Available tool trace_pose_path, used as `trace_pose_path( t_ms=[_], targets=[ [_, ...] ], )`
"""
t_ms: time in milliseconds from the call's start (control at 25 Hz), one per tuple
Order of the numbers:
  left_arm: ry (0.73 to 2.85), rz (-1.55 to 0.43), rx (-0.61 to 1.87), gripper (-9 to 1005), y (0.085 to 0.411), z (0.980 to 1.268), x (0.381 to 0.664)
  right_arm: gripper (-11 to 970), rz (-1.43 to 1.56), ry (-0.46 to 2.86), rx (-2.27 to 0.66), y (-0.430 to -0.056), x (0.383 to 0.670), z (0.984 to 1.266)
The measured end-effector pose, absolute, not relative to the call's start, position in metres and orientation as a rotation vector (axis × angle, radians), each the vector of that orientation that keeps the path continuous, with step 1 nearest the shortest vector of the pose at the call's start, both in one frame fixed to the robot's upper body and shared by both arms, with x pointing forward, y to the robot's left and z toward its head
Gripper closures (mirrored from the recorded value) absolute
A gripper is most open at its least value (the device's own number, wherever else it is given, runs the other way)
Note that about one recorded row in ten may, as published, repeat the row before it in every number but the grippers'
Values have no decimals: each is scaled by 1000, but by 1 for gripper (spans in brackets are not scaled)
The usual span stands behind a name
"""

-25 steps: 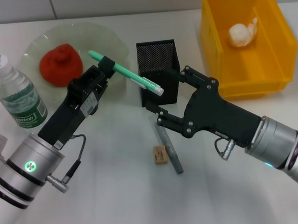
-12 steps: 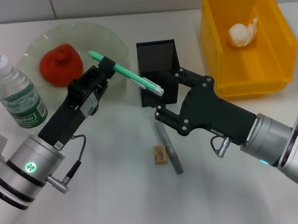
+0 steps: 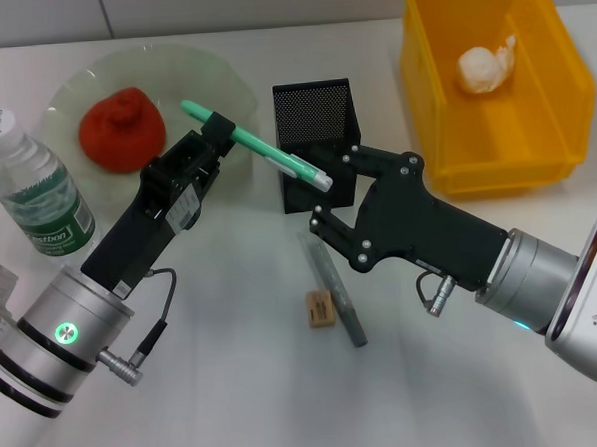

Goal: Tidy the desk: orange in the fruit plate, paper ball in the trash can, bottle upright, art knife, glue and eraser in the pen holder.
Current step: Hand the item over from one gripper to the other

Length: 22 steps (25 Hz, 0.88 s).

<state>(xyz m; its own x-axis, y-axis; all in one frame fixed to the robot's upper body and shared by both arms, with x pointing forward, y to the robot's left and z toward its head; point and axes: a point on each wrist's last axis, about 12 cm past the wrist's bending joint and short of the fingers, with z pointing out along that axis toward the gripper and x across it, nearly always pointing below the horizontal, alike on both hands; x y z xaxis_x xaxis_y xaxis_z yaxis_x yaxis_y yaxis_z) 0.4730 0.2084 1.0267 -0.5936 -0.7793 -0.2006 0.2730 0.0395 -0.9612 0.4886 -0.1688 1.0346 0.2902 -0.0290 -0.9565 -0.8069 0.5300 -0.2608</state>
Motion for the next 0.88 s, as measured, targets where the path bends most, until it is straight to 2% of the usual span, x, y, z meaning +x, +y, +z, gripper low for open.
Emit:
trace_pose_path(
  t_ms=[240,640,880],
  targets=[
    [1521,-1671,-534,808,209,1027,473,578,616,1172,-875,-169,490,1036],
    [1524,-1668,-534,808,207,1026,471,572,612,1178,-882,-168,492,1035],
    [1524,-1668,-534,808,206,1026,471,692,612,1180,-884,-168,492,1035]
  ],
)
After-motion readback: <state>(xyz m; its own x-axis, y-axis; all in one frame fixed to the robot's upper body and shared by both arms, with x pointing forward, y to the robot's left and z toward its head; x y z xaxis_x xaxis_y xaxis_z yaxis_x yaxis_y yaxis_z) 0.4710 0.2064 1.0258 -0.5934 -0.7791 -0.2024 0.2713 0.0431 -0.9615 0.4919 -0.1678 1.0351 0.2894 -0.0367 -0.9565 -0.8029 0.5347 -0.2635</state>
